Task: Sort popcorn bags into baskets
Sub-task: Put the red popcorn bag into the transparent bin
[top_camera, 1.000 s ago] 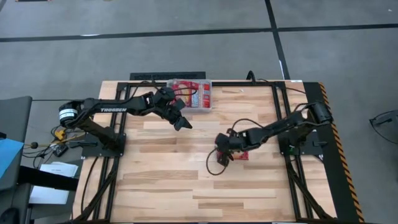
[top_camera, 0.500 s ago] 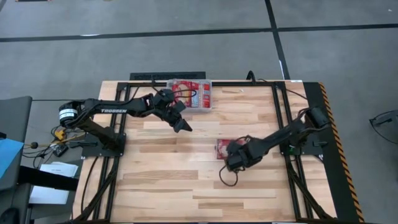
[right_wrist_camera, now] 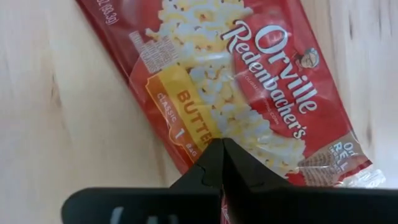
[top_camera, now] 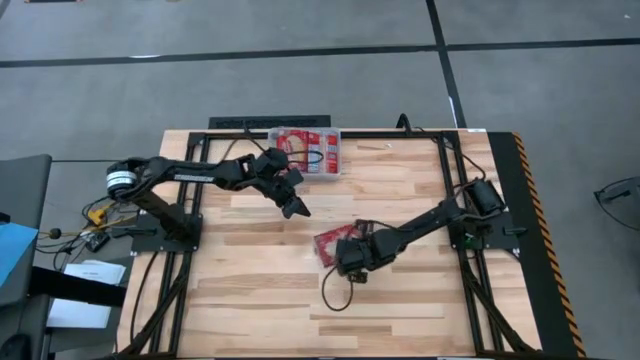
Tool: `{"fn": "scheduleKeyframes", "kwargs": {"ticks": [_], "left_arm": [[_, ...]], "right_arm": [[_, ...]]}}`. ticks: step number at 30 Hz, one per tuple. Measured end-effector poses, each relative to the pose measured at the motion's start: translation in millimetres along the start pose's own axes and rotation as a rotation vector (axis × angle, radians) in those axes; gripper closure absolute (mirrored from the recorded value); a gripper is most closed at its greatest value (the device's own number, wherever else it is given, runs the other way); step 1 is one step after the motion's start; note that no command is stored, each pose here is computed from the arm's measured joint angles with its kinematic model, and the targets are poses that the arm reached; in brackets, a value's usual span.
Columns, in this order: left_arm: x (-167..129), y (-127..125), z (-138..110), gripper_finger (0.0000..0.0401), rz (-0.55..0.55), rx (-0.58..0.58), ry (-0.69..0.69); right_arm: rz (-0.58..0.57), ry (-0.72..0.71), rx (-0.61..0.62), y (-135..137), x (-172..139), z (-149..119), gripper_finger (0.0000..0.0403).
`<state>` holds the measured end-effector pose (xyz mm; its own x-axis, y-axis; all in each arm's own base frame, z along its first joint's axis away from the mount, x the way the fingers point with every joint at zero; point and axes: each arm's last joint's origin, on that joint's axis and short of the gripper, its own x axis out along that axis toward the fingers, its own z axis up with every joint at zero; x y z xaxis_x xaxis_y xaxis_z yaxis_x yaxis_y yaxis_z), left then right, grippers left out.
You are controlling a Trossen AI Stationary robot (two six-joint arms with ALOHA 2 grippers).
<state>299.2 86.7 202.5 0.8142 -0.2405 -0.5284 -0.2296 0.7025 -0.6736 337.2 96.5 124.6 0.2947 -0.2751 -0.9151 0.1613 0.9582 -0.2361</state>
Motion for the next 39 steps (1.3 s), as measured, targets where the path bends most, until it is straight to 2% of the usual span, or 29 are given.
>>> {"fn": "scheduleKeyframes", "kwargs": {"ticks": [4,13,17,22,30,34,36,39], "left_arm": [[24.4,18.6,-6.1,0.0195,-0.021,-0.037,0.062],[68.6,60.0,-26.7,0.0195,0.003,-0.130,0.159],[77.0,63.3,-31.8,0.0195,-0.008,-0.163,0.182],[82.3,55.9,-31.9,0.0195,-0.017,-0.141,0.183],[88.9,46.0,-38.5,0.0197,-0.042,-0.127,0.218],[89.4,45.6,-39.5,0.0235,-0.039,-0.145,0.224],[89.0,46.4,-39.0,0.0277,-0.040,-0.158,0.224],[88.3,47.5,-37.8,0.0360,-0.037,-0.187,0.218]], "right_arm": [[0.029,-0.057,-0.073,-9.8,5.8,10.9,0.0390],[0.038,-0.121,-0.033,-20.3,11.1,22.0,0.0378],[0.040,-0.136,-0.054,-19.8,11.0,23.2,0.0383],[0.042,-0.166,-0.083,-23.0,12.6,27.5,0.0393],[0.034,-0.216,-0.039,-39.6,24.8,38.7,0.0378],[0.032,-0.222,-0.024,-44.3,26.6,40.7,0.0389],[0.023,-0.218,-0.028,-44.1,24.9,40.1,0.0392],[0.023,-0.216,-0.028,-47.7,13.0,38.9,0.0389]]}}
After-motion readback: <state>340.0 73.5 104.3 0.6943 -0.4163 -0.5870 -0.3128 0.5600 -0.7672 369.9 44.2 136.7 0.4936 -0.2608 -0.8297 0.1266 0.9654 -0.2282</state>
